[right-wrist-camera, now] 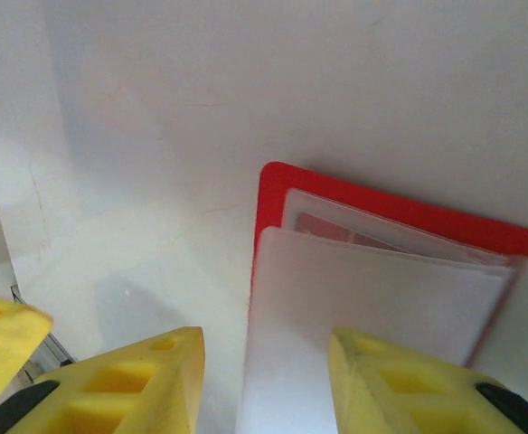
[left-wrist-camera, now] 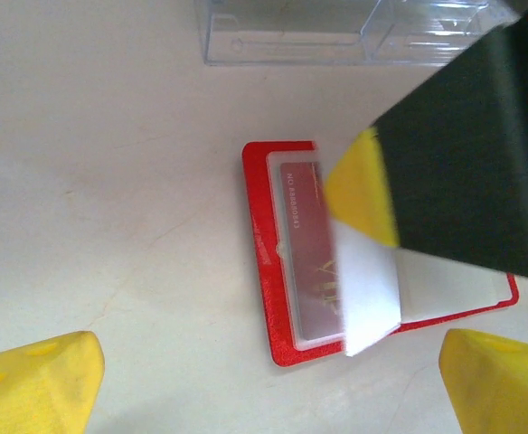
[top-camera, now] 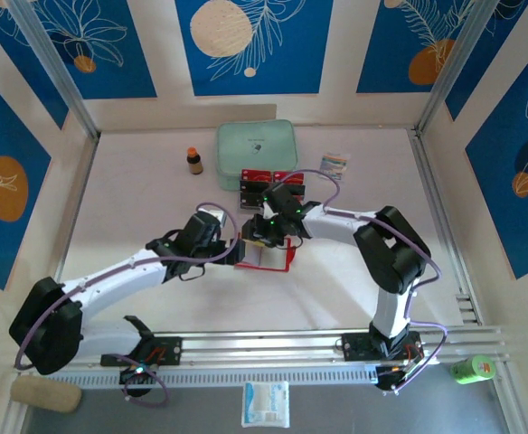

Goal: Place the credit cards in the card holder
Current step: Flip over the card slot on the card holder.

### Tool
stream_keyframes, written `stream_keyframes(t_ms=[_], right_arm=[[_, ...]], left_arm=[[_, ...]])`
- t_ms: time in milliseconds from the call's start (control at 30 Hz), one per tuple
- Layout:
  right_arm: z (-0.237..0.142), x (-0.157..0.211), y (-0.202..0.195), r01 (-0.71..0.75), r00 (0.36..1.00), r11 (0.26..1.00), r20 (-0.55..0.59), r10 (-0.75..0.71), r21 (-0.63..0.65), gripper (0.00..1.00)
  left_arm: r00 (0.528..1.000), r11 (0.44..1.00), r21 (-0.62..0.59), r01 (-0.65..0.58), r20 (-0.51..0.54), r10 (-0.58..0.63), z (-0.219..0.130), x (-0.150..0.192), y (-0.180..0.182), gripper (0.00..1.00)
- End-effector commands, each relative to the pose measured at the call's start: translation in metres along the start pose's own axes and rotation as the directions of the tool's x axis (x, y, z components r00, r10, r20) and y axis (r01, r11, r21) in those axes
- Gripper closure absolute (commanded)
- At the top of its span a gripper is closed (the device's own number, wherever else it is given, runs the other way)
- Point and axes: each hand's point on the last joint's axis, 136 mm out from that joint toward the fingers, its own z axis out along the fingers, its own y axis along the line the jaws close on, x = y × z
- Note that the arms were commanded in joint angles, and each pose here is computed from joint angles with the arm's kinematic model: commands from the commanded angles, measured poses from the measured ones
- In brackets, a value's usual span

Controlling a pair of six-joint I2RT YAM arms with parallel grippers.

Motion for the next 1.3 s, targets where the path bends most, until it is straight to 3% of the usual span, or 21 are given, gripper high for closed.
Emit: stream_keyframes(t_ms=[0,233,633,967,1267], right_arm=[[-0.008,0.004,-0.005,-0.017,1.000,1.000,-0.003,0.017,-0.010,0.65],[0.001,0.010,-0.016,-0.038,0.999,0.999,-0.027,0.038,-0.005,0.87],[0.012,0.004,0.002,-0.016,0.999,0.999,-0.048,0.014,-0.033,0.80],[0.025,0.005,-0.008,-0.035,0.997,0.999,-0.068,0.034,-0.006,0.94],[0.032,0.007,-0.009,-0.048,0.995,0.999,-0.087,0.046,-0.021,0.96]], left_arm=[[1.000,1.000,-0.005,0.003,-0.014,-0.003,0.007,0.003,0.003,0.05],[1.000,1.000,-0.009,-0.004,-0.030,0.003,0.014,0.004,0.002,0.05],[0.998,1.000,-0.018,-0.021,-0.059,0.019,0.023,0.010,0.004,0.05],[0.994,0.998,-0.038,-0.042,-0.098,0.038,0.039,0.018,0.008,0.05],[0.992,0.997,-0.047,-0.053,-0.116,0.047,0.051,0.020,0.009,0.05]])
